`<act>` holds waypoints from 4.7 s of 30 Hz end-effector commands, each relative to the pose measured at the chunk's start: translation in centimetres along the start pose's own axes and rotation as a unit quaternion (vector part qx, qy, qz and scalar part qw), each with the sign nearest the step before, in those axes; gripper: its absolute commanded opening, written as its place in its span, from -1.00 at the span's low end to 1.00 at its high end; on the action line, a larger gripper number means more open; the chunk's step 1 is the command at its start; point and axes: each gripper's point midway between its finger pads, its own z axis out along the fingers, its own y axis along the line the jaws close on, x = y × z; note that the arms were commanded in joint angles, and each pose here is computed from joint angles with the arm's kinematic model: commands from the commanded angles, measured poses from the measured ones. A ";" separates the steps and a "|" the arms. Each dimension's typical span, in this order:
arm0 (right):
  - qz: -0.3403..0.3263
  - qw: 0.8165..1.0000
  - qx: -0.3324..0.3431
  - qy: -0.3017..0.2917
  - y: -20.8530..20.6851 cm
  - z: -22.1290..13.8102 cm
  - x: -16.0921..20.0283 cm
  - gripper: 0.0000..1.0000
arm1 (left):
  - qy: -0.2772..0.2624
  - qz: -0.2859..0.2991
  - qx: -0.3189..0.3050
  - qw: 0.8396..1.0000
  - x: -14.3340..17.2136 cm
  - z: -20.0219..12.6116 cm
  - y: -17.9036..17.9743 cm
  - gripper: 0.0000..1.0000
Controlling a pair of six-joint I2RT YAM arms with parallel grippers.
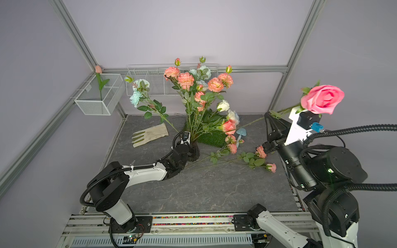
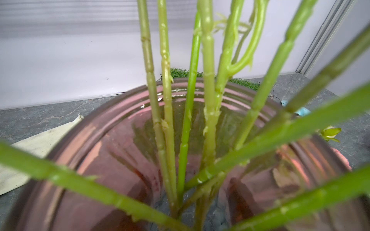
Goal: Pick out pink flowers from the vase
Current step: Pick up the flower from the vase, then place the flower at the center of the board, then pick up the flower from the vase.
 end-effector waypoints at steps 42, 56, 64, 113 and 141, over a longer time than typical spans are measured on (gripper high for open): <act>0.568 0.768 0.103 0.277 -5.3 17.0 47.2 -0.53 | 0.120 0.032 0.032 0.992 7.2 0.4 -1.2 -1.00; 0.351 0.864 0.109 0.345 -1.2 10.0 43.0 0.41 | 0.121 0.032 0.030 0.992 7.5 -0.2 -0.8 -1.00; 0.200 0.902 -0.166 0.344 9.0 4.6 34.1 0.25 | 0.123 0.034 0.031 0.991 7.6 -0.1 -0.8 -1.00; 0.047 0.844 -0.374 0.382 21.9 23.5 32.5 0.08 | 0.122 0.032 0.024 0.992 7.8 0.1 -0.7 -1.00; 0.059 0.926 -0.344 0.147 18.7 19.8 10.9 -0.87 | 0.119 0.019 0.014 0.993 7.5 0.3 -0.5 -1.00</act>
